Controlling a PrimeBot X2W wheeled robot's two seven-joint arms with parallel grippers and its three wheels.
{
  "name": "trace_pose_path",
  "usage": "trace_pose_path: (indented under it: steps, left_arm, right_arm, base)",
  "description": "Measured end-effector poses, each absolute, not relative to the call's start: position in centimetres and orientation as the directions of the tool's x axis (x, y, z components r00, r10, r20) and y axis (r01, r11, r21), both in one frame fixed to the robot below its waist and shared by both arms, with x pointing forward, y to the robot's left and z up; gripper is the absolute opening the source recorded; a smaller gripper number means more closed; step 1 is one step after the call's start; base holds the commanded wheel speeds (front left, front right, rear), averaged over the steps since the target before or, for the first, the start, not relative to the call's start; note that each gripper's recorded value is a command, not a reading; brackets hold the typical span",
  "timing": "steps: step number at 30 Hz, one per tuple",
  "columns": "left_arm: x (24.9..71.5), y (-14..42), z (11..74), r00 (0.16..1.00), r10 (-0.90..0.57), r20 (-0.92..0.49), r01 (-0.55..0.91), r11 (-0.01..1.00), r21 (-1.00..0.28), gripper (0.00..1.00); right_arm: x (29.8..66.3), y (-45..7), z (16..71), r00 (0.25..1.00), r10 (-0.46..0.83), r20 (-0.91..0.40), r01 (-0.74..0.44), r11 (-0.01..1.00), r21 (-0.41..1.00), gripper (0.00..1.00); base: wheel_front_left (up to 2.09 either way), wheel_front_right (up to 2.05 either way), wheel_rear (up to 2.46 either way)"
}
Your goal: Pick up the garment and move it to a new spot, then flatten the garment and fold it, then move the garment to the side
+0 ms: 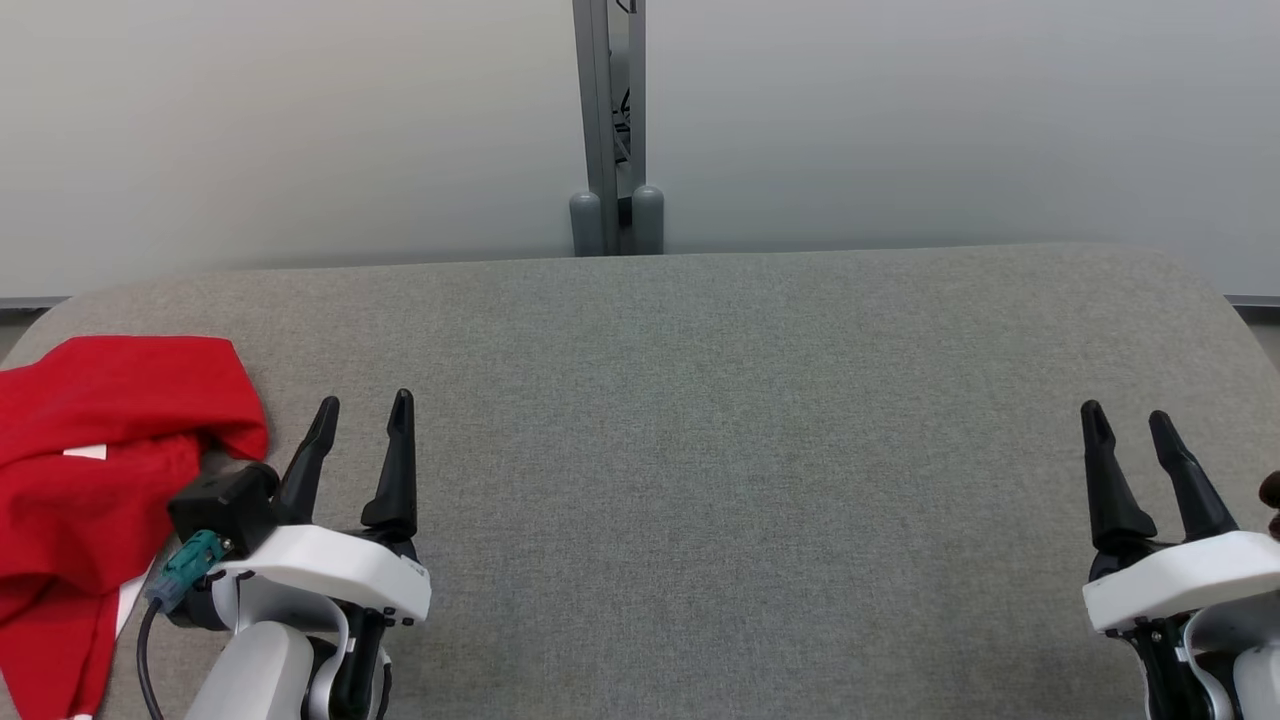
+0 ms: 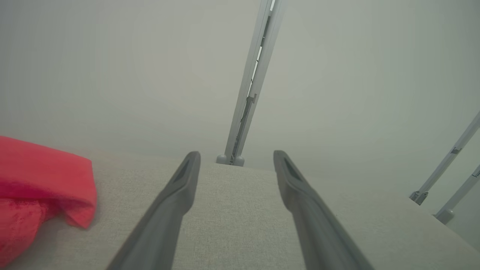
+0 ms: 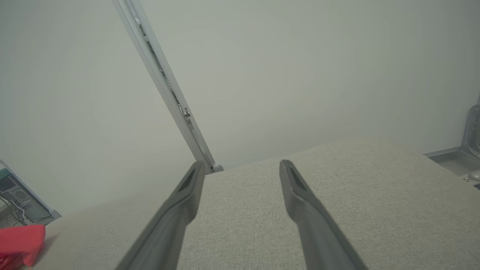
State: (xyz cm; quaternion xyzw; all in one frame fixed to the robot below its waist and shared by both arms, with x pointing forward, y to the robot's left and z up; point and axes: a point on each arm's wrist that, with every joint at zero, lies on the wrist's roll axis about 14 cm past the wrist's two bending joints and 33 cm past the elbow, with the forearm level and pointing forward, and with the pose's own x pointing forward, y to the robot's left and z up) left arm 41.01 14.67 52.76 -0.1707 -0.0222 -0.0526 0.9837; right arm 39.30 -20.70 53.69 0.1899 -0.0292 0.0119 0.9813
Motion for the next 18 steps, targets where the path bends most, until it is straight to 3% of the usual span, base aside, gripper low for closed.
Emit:
trace_pose_path:
  steps: [18]
  left_arm:
    - [40.5, 14.7, 51.8, 0.994, -0.105, 0.034, 0.109, 0.981, -0.163, 1.00]
  right_arm:
    - [38.5, -19.6, 51.9, 0.999, 0.039, 0.025, -0.044, 0.964, 0.264, 1.00]
  base:
    - [0.00, 0.00, 0.00]
